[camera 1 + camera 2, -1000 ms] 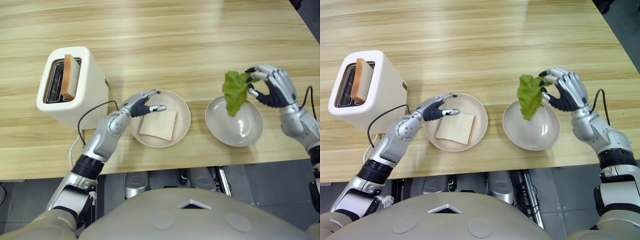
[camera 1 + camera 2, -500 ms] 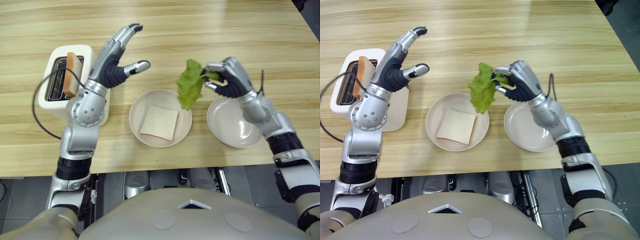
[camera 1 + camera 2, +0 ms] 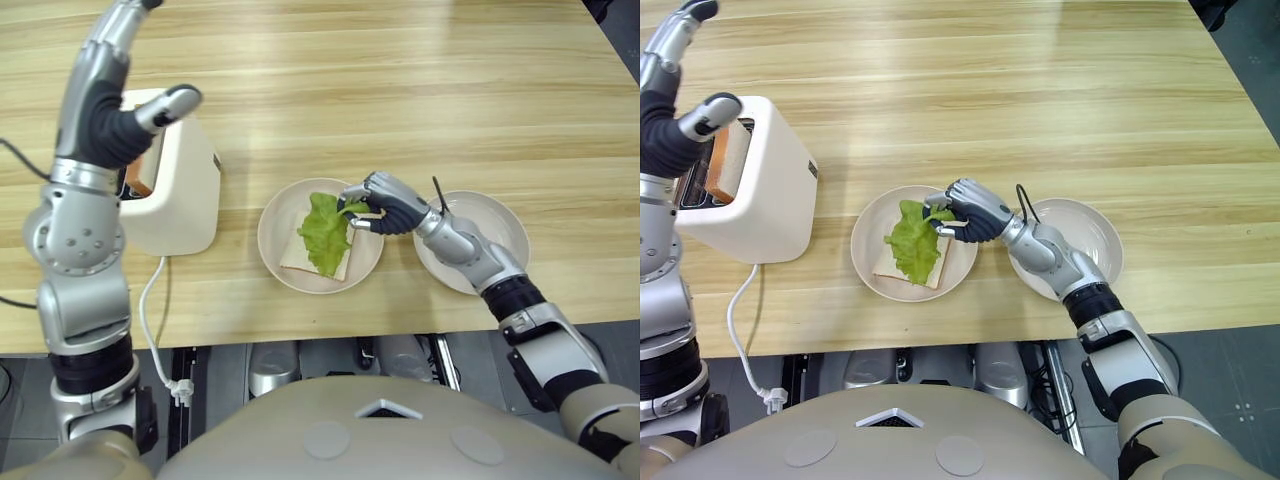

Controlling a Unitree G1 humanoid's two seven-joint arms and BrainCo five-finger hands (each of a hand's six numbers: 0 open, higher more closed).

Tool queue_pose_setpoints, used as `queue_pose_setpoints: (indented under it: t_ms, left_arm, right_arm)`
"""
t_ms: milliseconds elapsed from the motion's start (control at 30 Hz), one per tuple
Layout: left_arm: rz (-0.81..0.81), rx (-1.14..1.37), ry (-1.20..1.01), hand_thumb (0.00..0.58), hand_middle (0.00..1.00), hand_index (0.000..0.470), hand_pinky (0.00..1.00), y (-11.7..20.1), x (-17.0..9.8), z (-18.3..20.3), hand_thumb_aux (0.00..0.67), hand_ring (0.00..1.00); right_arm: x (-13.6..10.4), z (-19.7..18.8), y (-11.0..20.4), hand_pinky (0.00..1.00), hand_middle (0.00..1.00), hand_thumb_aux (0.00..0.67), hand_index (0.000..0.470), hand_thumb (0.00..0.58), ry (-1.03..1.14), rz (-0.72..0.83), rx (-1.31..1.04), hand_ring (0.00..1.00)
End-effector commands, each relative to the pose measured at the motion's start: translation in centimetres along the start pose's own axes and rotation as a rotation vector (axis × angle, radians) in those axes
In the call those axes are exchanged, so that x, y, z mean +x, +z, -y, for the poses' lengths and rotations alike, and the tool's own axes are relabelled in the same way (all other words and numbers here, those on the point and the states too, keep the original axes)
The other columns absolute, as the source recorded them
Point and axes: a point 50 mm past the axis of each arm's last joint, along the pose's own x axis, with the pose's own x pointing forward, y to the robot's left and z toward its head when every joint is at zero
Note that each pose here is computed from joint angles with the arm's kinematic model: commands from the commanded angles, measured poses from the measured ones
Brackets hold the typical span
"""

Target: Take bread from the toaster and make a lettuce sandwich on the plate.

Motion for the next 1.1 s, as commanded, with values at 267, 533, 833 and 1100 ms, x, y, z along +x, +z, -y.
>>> queue_pose_setpoints:
  t_ms: [267,533,833,1100]
  left_arm:
    - [-0.241,0.167,0.031,0.000,0.00,0.000,0.00,-4.8,-1.5,0.1,0.000,0.00]
    - [-0.325,0.239,0.018,0.000,0.00,0.000,0.00,-6.2,-1.6,0.7,0.000,0.00]
    - [-0.388,0.288,-0.033,0.000,0.00,0.000,0.00,-7.1,-1.8,1.3,0.000,0.00]
    - [-0.386,0.273,-0.073,0.000,0.00,0.000,0.00,-7.2,-1.5,2.2,0.000,0.00]
  right_arm:
    - [1.0,-0.9,-1.3,1.00,1.00,0.670,0.460,0.580,0.091,-0.073,0.030,1.00]
    - [2.3,-2.2,-1.9,1.00,1.00,0.670,0.460,0.580,0.144,-0.090,0.008,1.00]
    - [1.9,-3.4,-2.1,1.00,1.00,0.434,0.298,0.508,0.171,-0.101,0.017,1.00]
    - [1.8,-2.9,-2.7,1.00,1.00,0.000,0.000,0.000,0.155,-0.138,-0.019,1.00]
